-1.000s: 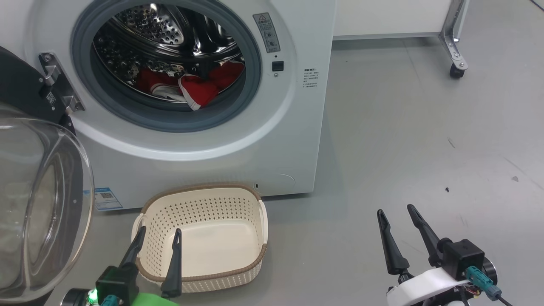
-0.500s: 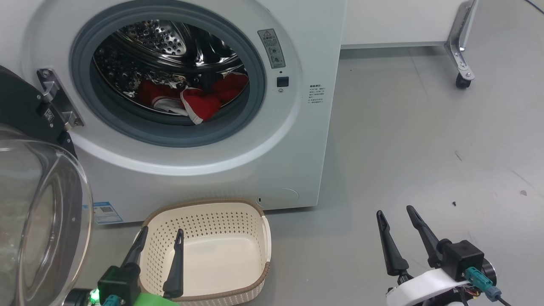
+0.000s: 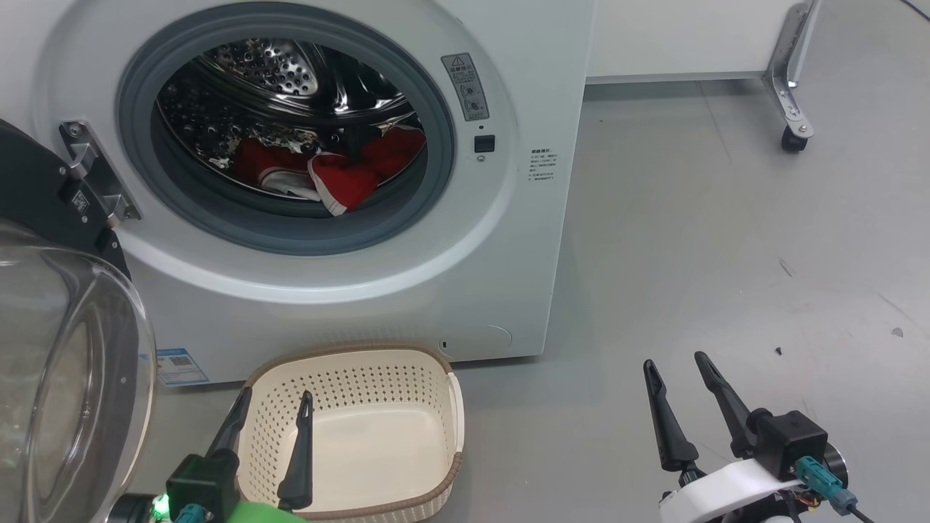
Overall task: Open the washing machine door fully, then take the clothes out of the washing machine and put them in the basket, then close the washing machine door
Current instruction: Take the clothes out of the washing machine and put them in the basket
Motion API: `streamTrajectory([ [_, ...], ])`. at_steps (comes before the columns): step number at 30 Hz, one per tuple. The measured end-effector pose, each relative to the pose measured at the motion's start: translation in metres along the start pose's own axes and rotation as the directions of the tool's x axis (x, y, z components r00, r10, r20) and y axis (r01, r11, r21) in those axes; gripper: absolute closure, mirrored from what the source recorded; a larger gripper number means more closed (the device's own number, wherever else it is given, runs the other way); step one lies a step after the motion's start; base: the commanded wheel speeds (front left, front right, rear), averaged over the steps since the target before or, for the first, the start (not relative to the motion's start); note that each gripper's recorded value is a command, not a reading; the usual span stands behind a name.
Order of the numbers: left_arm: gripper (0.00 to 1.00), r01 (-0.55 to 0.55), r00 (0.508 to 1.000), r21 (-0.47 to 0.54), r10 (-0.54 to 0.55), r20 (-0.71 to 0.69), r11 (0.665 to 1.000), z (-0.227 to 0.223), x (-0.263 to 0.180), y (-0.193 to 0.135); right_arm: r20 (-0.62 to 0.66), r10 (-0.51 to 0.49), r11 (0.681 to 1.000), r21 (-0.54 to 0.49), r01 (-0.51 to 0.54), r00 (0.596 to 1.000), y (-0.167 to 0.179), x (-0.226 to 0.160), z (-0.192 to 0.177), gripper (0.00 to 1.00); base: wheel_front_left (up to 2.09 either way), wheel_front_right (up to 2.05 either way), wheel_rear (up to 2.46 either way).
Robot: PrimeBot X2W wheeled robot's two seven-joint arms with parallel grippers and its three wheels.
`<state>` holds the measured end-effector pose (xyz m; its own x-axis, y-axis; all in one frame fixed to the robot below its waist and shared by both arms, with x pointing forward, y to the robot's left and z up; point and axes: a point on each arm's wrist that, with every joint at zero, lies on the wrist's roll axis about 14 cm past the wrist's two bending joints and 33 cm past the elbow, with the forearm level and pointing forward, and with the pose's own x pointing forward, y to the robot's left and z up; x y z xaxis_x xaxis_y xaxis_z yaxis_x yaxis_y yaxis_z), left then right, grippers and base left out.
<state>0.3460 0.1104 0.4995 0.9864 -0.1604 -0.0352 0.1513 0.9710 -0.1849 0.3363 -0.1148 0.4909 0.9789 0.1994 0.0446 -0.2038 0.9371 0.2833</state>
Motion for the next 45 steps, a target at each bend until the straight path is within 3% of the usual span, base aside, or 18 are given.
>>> streamTrajectory([
  [24,0.0,-0.002,1.0,0.011,0.002,-0.003,1.0,-0.001,0.002,0.0,0.002,0.002,1.0,0.002,-0.002,1.0,0.0,0.004,0.001,0.0,0.0,0.0,0.0],
  [31,0.0,0.037,0.997,-0.003,-0.037,-0.068,0.999,-0.019,0.007,-0.01,-0.005,0.003,1.0,-0.002,-0.003,1.0,-0.002,0.013,-0.001,0.0,0.0,0.0,0.0],
  [45,0.0,0.114,0.981,-0.06,-0.122,-0.149,0.992,-0.045,0.075,-0.025,-0.059,0.001,1.0,-0.011,-0.002,0.998,-0.012,0.046,-0.022,0.0,0.0,0.0,0.0],
])
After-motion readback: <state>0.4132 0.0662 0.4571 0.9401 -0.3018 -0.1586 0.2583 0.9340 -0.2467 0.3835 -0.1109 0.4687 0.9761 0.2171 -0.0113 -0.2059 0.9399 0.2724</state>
